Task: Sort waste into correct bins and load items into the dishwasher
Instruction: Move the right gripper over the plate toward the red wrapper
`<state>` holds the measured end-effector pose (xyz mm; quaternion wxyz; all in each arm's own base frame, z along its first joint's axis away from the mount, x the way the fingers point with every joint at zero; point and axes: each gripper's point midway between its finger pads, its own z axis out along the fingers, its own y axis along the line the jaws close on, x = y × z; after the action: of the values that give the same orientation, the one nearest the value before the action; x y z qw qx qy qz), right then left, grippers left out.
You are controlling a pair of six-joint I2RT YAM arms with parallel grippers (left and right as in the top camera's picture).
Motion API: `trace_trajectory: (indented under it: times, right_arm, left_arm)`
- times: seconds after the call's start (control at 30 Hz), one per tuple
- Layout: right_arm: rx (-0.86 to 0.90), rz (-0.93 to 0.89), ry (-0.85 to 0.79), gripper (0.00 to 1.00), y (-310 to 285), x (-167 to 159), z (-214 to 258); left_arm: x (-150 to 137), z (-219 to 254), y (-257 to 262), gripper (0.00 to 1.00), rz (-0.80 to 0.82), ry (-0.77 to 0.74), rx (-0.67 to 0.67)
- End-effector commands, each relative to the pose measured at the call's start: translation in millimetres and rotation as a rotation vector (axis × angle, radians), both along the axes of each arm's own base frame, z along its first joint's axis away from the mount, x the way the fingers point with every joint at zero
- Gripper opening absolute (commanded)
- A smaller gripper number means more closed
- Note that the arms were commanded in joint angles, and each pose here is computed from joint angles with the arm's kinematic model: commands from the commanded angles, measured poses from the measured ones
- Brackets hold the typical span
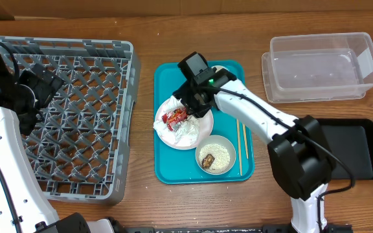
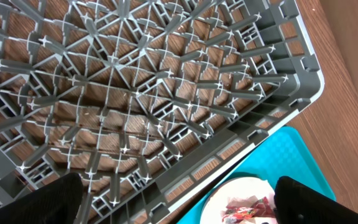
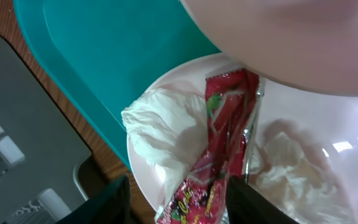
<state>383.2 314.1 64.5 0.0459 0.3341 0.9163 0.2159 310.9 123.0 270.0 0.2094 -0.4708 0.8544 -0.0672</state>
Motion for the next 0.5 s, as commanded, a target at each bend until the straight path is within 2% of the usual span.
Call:
trace_trajectory:
  times: [0.0, 0.47]
  right_arm:
    - [-0.007, -0.024, -0.026, 0.51, 2, 7, 5]
    - [-0.093, -0.012, -0.040, 0.50, 5, -8, -1]
  left_arm:
    - [0, 6, 2, 1.00, 0.016, -0.016, 0.005]
    - [0, 6, 2, 1.00, 0.016, -0.016, 0.005]
